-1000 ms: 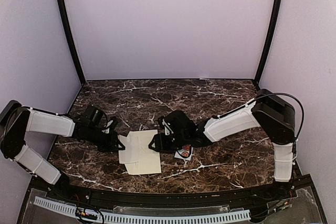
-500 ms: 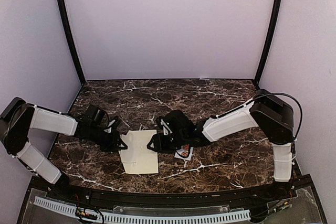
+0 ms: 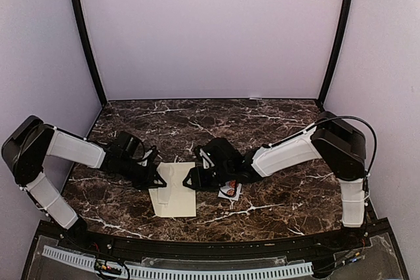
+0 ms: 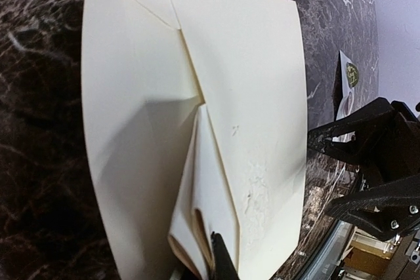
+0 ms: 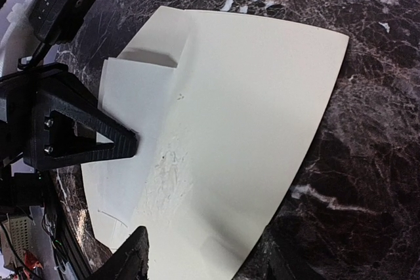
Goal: Place the letter into the envelope and seal it
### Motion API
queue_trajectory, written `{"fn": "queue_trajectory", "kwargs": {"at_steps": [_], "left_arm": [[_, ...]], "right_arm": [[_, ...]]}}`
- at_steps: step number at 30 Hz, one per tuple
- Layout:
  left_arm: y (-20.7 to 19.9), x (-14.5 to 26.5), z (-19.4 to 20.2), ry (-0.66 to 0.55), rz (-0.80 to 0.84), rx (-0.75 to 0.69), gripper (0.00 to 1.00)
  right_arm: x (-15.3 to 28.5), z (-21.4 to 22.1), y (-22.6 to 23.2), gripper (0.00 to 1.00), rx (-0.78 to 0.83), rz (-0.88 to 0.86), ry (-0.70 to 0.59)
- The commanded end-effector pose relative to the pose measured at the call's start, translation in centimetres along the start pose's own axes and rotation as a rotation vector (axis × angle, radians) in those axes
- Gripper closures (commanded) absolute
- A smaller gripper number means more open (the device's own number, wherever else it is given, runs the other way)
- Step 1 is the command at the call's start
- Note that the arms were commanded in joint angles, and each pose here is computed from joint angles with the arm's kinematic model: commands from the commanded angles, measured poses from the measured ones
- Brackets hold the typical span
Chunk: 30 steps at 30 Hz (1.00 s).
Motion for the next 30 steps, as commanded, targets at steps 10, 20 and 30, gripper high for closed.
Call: {"fn": "queue_trajectory", "kwargs": {"at_steps": [10,20,30], "left_arm": [[-1.8,0.1,-1.5,-0.044,-0.065,-0.102,0.99],[-2.7,3.2,-1.8,-0.089,-0.18,-0.167,0.61],[-2.8,3.4,-2.0,-0.092,-0.19,-0.182,0.55]], "right_arm": [[0.6,0.0,0.7,0.46,0.022,0.003,-0.013],[4.2,-1.6,1.6,0.45,0.061,0.075,-0.094],[4.1,-1.7,1.7,0.45,0.042,0.065,-0.093]]}}
Point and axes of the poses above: each gripper's point midway between its finger pads, its own x axis back along the fingers, its own y axis along the line the jaws close on, z = x × y, the point moved 6 cm from there along x, back along the fingers
